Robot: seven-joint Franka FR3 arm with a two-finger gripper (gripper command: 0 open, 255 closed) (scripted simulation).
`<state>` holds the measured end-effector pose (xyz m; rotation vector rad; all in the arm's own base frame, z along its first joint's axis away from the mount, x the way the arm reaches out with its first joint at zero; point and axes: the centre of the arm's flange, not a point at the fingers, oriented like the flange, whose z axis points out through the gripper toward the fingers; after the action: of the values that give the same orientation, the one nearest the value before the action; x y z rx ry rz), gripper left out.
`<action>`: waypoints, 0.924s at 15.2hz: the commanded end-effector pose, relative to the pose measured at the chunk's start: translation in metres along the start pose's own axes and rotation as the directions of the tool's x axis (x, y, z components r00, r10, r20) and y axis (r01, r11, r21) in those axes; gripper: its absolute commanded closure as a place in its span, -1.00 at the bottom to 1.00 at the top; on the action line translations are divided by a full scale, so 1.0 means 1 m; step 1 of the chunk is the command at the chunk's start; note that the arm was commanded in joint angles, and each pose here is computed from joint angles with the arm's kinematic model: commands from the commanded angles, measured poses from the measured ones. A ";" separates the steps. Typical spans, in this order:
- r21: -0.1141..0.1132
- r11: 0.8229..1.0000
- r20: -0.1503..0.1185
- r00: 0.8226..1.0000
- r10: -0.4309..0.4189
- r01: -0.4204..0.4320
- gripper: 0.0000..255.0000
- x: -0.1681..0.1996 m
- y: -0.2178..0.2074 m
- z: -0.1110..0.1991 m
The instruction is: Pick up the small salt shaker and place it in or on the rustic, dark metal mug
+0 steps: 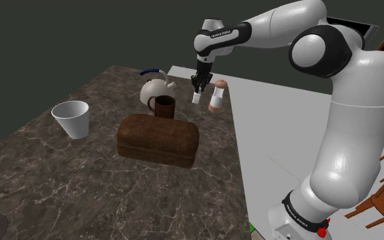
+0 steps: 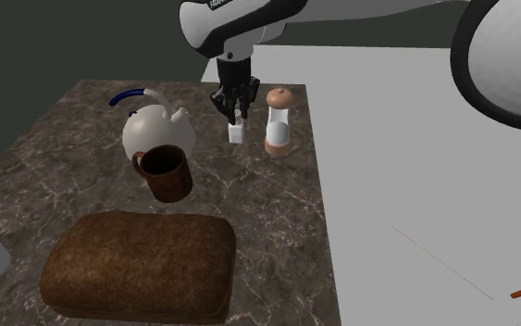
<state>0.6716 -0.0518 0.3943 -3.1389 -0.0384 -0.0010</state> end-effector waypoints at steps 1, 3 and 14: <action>0.000 1.000 0.000 1.000 0.000 0.000 1.00 0.000 -0.001 -0.012; 0.000 1.000 0.000 1.000 0.000 0.000 1.00 0.000 -0.001 -0.022; 0.000 1.000 0.000 1.000 0.000 0.000 1.00 0.000 -0.001 -0.080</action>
<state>0.6724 -0.0511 0.4691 -3.1388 -0.0385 -0.0009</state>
